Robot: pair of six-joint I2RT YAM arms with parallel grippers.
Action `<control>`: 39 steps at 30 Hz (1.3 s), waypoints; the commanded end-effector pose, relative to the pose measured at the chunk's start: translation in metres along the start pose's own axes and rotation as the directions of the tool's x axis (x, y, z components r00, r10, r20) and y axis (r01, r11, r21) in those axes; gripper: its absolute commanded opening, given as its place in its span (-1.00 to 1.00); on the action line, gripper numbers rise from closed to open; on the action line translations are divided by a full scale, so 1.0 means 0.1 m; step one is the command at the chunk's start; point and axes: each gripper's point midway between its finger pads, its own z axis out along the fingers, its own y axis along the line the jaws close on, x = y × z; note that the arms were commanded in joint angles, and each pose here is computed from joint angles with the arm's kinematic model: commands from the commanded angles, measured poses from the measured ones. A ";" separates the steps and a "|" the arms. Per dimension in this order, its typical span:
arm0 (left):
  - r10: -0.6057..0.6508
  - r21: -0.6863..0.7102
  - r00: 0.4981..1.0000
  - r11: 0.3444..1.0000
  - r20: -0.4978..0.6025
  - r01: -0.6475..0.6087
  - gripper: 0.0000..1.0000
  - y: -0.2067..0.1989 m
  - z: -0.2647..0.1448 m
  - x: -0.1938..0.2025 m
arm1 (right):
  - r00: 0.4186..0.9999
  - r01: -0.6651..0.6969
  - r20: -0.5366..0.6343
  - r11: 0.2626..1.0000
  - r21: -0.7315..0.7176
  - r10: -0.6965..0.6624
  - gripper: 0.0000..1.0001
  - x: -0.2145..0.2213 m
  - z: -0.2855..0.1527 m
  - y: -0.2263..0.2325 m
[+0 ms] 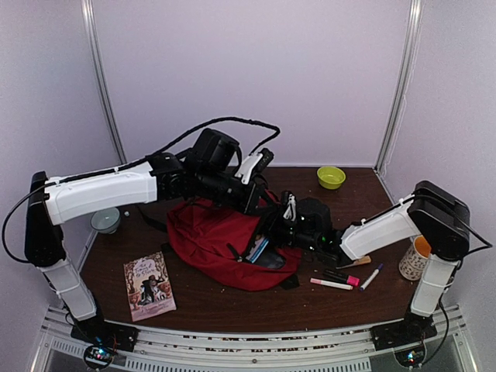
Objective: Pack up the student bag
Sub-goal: Place the book in the largest pocket of the bag.
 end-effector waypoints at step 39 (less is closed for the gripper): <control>-0.005 0.005 0.992 1.000 0.128 0.004 -1.00 0.04 -0.26 -0.13 | 0.931 0.347 -0.216 0.895 0.279 -0.294 -1.00 0.16 -0.51 0.08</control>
